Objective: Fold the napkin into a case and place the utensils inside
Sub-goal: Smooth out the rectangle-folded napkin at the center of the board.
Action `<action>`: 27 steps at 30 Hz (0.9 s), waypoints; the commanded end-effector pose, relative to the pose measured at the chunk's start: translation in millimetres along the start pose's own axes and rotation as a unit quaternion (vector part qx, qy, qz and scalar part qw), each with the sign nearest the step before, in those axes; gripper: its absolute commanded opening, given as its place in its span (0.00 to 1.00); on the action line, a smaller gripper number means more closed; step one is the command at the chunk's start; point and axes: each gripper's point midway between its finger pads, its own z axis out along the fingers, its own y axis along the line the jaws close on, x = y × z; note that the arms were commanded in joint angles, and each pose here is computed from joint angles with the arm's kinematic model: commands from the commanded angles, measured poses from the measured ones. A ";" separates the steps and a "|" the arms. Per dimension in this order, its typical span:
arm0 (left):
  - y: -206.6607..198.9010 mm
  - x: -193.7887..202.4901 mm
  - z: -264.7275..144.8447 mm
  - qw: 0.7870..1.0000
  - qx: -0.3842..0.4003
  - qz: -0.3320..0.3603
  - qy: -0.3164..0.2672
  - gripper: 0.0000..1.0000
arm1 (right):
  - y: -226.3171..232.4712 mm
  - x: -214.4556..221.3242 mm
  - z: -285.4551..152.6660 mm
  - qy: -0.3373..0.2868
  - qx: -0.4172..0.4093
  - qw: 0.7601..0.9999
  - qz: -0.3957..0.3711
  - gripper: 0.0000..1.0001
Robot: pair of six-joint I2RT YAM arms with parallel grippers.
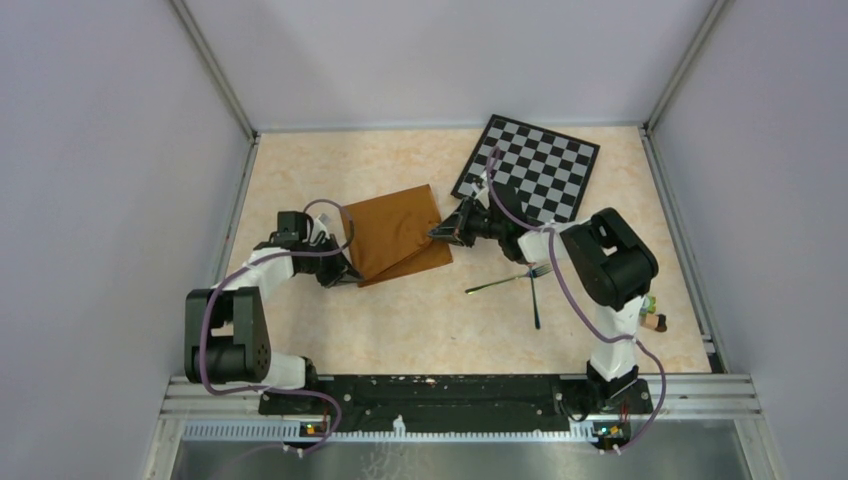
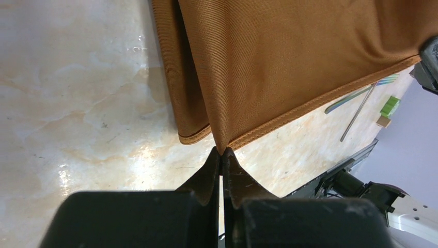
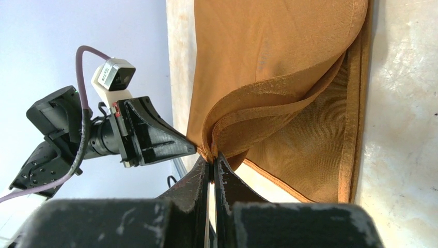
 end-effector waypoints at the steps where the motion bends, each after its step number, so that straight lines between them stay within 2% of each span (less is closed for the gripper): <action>1: 4.2 -8.1 0.9 1.000 -0.013 0.004 -0.018 0.00 | 15.5 -1.2 1.4 -0.008 -0.030 0.999 -0.035 0.00; 16: 12.8 5.8 14.7 1.000 -0.004 -0.026 0.005 0.00 | -12.8 4.2 8.3 -0.007 -0.006 1.000 -0.019 0.00; 27: 15.7 6.7 19.5 1.000 -0.003 -0.027 0.009 0.05 | -26.3 5.6 6.4 -0.010 0.009 1.000 -0.018 0.00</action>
